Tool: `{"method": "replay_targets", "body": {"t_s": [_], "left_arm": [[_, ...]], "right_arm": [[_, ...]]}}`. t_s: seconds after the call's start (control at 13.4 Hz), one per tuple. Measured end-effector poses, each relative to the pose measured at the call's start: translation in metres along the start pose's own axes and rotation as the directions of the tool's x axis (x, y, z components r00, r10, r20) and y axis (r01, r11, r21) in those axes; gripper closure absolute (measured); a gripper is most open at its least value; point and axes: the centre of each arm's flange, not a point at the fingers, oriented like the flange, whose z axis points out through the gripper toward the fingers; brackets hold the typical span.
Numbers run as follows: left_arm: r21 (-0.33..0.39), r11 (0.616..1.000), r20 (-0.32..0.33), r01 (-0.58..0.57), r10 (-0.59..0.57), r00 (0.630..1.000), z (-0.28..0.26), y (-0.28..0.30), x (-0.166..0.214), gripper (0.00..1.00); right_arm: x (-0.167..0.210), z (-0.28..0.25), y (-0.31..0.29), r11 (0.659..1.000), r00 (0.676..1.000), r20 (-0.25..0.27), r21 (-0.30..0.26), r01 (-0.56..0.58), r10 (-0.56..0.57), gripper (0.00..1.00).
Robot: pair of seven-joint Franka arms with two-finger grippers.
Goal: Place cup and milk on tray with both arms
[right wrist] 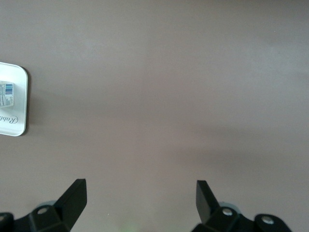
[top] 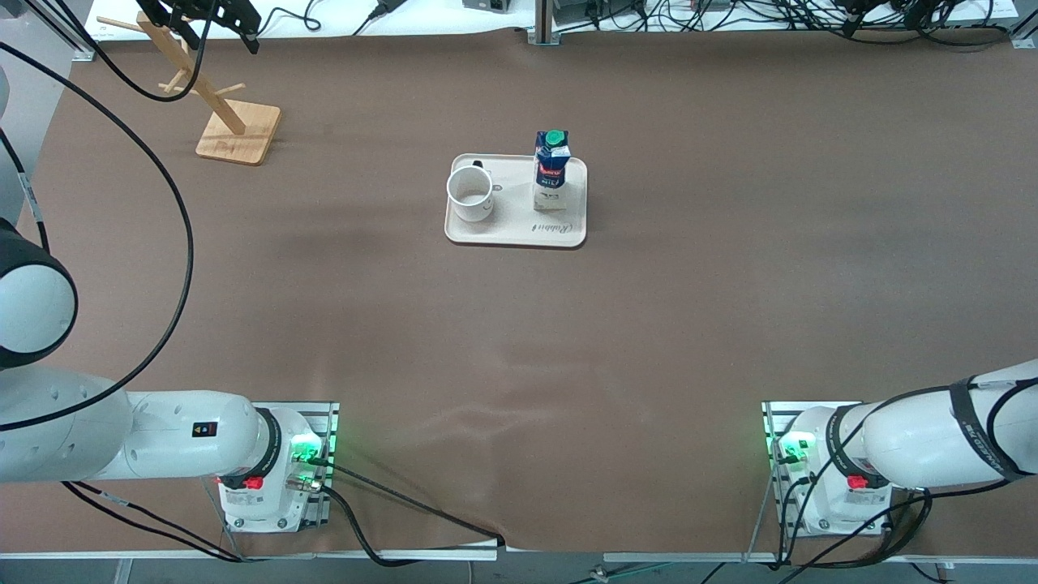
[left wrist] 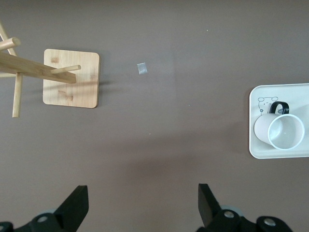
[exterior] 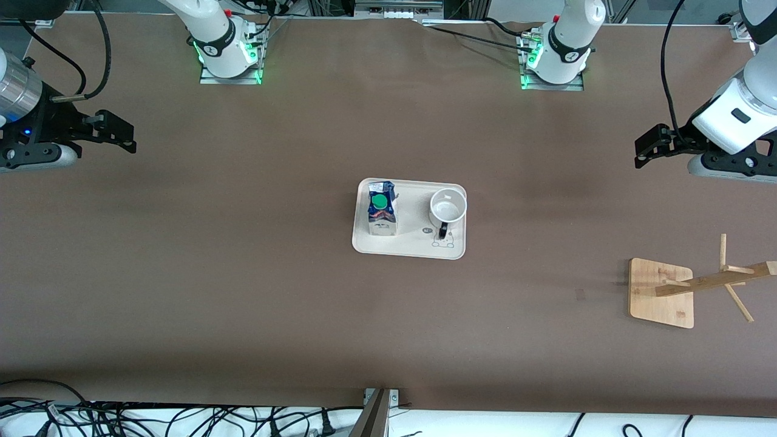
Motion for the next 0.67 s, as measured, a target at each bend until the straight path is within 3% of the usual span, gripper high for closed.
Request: {"method": "replay_targets", "body": {"t_s": [0.67], "left_arm": [[0.000, 1.000, -0.002, -0.016, 0.016, 1.000, -0.0012, 0.0090, 0.0001, 0.00]], "right_arm": [[0.0000, 0.0010, -0.0001, 1.000, 1.000, 0.005, 0.000, 0.000, 0.000, 0.00]]}}
